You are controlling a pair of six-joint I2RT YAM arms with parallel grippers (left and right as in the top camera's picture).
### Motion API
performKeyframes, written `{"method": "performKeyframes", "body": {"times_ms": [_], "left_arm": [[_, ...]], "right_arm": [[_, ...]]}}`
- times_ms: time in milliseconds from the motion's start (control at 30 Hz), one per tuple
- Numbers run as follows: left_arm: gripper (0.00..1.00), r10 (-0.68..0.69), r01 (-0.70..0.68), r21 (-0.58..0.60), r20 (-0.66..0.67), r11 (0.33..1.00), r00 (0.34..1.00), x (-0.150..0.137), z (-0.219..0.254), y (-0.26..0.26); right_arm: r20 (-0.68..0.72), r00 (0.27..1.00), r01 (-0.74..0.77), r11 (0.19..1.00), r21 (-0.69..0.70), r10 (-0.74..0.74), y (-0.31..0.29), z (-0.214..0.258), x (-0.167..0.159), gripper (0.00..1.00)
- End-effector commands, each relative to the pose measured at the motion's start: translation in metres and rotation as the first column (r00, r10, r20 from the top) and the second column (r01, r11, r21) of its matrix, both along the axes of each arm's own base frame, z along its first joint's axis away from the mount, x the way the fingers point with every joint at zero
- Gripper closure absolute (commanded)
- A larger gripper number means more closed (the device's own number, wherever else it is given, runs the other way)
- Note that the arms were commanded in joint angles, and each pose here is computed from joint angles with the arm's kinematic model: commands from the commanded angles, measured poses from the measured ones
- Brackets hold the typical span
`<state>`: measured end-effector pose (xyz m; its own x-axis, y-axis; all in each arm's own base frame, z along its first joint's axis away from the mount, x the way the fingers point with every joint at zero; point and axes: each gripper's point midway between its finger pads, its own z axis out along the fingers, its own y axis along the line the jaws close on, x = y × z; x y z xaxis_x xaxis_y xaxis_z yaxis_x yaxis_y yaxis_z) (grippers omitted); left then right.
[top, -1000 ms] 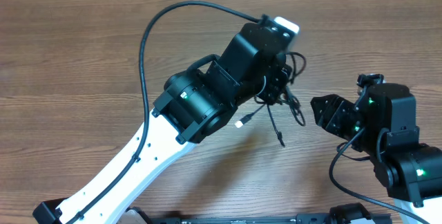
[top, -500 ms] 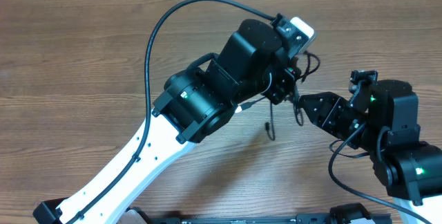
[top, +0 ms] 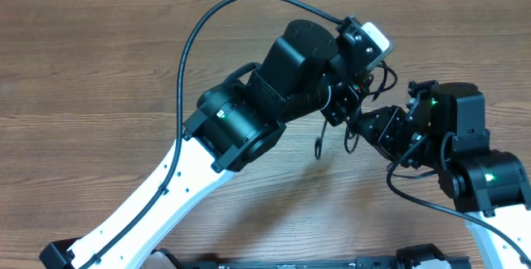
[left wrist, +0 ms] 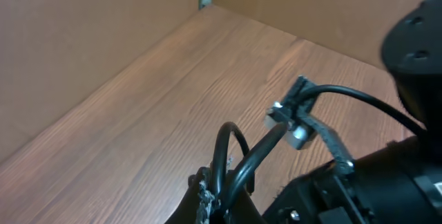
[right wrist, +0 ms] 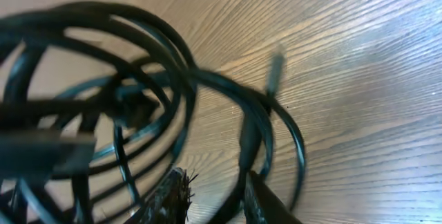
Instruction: Untangle cables
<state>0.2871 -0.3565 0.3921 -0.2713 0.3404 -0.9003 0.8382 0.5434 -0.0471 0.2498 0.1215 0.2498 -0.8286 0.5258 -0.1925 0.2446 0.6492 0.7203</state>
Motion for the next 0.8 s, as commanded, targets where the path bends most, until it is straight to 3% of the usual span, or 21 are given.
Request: {"method": "performKeyframes", "body": {"times_ms": [0, 467, 633, 767], "left_arm": [[0.96, -0.085, 0.087, -0.039, 0.050, 0.995, 0.995, -0.015, 0.022, 0.000], [0.96, -0.062, 0.064, -0.034, 0.066, 0.997, 0.996, -0.011, 0.023, 0.002], [0.96, 0.111, -0.111, -0.067, -0.004, 0.992, 0.994, 0.008, 0.022, 0.014], [0.96, 0.143, -0.143, -0.075, -0.013, 0.987, 0.990, 0.011, 0.023, 0.017]], "right_arm": [[0.024, 1.000, -0.005, 1.000, 0.023, 0.004, 0.002, 0.011, 0.002, 0.75], [0.009, 1.000, -0.001, 0.999, 0.045, 0.000, 0.004, 0.011, 0.000, 0.74], [0.008, 1.000, -0.002, 0.999, 0.044, 0.002, 0.004, 0.011, 0.000, 0.73], [0.005, 1.000, -0.006, 0.999, 0.040, 0.005, 0.004, 0.010, -0.001, 0.73]]}}
